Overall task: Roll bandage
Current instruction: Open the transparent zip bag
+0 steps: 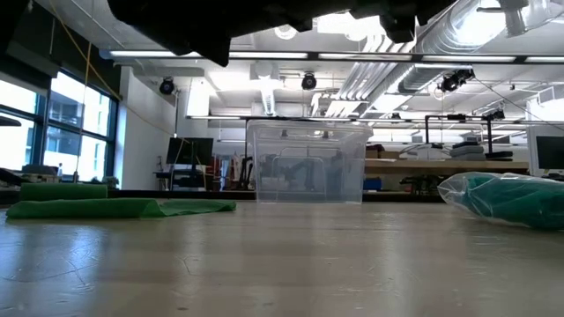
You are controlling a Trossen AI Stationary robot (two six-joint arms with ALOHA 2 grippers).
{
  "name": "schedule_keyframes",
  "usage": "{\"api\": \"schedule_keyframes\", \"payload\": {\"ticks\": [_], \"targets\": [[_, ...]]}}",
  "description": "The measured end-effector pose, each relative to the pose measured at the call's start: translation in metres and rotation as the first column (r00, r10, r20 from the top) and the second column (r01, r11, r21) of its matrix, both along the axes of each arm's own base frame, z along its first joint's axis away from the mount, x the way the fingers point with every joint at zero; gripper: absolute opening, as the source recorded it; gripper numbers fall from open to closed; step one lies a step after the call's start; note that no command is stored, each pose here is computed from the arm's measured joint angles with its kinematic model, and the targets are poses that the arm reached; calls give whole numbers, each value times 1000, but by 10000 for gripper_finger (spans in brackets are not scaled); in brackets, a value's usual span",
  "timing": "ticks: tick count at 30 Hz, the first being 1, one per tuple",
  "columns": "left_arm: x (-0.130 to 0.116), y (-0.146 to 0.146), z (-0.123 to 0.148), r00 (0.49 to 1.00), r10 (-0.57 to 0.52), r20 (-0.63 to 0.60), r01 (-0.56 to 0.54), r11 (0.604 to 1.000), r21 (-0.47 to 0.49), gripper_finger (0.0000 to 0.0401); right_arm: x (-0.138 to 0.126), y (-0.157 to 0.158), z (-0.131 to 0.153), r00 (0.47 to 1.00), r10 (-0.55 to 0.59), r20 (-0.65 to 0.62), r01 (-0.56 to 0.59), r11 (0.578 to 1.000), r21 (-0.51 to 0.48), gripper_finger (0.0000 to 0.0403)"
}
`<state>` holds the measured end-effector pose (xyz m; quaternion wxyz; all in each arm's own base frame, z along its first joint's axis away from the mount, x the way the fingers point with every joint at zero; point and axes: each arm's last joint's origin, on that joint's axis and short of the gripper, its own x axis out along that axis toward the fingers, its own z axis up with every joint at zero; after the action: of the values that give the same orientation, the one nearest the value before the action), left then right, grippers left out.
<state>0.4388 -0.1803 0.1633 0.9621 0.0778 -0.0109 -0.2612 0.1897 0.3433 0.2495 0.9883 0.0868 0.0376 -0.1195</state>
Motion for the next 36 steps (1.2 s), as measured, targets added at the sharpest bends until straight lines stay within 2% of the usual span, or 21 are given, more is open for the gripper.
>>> {"api": "schedule_keyframes", "payload": {"ticks": [5, 8, 11, 17, 21, 23, 26, 30, 33, 36], "targets": [[2, -1, 5, 1000, -18, 10, 18, 1000, -19, 189, 2, -1, 0, 1000, 0, -8, 0, 1000, -18, 0], [2, -3, 7, 999, -48, 5, 48, 998, -38, 163, 5, -3, 0, 1000, -10, -10, 9, 999, -33, 0], [2, -3, 9, 999, -50, 6, 51, 998, -46, 122, 7, -4, 0, 1000, -29, -6, 29, 998, -48, 0], [1, -5, 11, 998, -59, -2, 59, 997, -47, 13, 7, -5, 0, 999, -44, -3, 44, 997, -65, 0], [-1, -9, 10, 999, -42, -14, 42, 999, -23, 9, 6, -5, -1, 998, -56, 0, 56, 996, -75, 0], [-3, -10, 13, 998, 6, -56, -6, 1000, -1, 3, 6, -6, -2, 998, -59, -2, 58, 996, -71, 0], [-10, -12, 23, 982, 146, -117, -137, 987, 88, 2, 5, -8, -6, 998, -62, -11, 61, 996, -64, 0], [-25, -16, 33, 925, 347, -152, -299, 915, 271, 1, 3, -14, -16, 997, -54, -50, 53, 998, -24, 0], [-36, -15, 43, 887, 423, -183, -338, 867, 366, 1, 2, -21, -24, 994, -73, -75, 74, 997, 17, 0], [-44, -9, 49, 846, 484, -225, -364, 831, 420, 1, 2, -30, -30, 990, -105, -91, 111, 992, 65, 1]]}}
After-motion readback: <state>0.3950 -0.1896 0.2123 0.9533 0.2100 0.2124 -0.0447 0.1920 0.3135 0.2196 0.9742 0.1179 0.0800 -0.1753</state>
